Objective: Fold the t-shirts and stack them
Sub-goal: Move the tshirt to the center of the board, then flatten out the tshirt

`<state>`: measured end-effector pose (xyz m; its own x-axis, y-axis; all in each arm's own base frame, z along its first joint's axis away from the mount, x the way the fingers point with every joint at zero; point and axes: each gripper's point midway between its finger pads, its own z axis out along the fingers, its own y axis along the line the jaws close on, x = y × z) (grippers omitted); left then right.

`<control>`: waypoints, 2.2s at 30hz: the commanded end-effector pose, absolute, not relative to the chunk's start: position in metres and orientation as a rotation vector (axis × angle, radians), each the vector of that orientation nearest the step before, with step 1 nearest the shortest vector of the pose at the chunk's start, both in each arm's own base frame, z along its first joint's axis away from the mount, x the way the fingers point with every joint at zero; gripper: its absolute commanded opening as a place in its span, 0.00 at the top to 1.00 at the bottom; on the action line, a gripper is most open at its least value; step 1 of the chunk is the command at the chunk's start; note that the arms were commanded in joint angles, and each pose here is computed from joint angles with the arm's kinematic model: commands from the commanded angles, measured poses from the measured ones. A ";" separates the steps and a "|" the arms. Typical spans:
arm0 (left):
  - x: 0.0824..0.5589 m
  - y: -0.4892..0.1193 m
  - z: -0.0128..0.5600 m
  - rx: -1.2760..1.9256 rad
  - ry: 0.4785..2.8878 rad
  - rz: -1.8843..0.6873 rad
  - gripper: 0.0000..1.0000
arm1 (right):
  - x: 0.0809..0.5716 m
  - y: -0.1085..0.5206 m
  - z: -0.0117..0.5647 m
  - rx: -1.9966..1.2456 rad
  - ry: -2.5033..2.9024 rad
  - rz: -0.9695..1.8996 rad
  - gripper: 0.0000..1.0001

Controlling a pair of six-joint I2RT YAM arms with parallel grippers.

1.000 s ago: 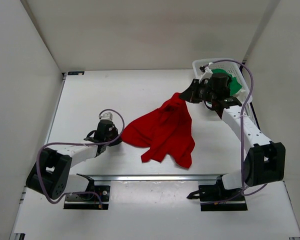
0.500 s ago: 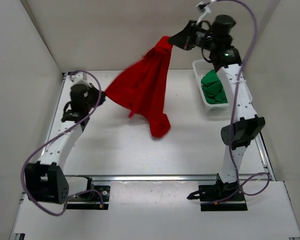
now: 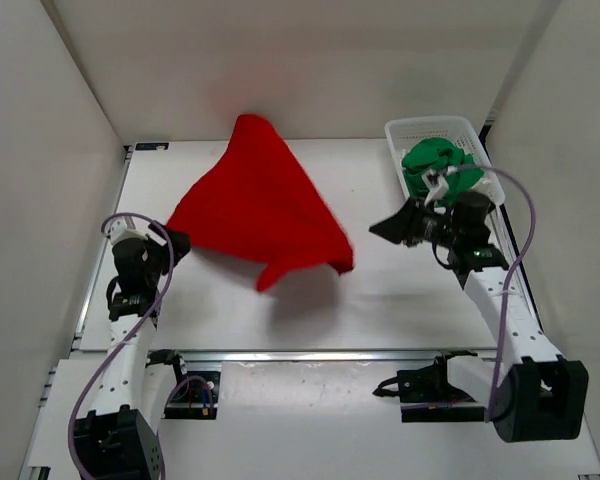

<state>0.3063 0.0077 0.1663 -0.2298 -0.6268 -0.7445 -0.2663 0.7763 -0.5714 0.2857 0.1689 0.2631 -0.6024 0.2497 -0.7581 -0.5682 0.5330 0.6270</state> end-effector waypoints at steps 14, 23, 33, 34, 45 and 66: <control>0.302 0.006 0.122 -0.783 1.913 -0.431 0.48 | 0.245 0.203 0.078 -0.075 2.449 0.822 0.58; 0.320 0.030 0.107 -0.908 1.943 -0.444 0.56 | 0.245 0.180 0.034 0.036 2.563 0.610 0.46; 0.342 0.003 0.090 -0.852 2.094 -0.349 0.86 | 0.279 0.230 0.037 0.034 2.501 0.994 1.00; 0.346 -0.002 0.095 -0.828 2.096 -0.332 0.87 | 0.298 0.227 0.041 0.076 2.481 0.983 1.00; 0.357 -0.038 0.098 -0.585 2.136 -0.349 1.00 | 0.448 0.169 0.100 0.180 2.360 0.812 0.94; 0.323 0.104 0.039 -1.281 1.989 -0.140 0.52 | 0.273 0.249 0.104 -0.159 2.276 0.990 0.59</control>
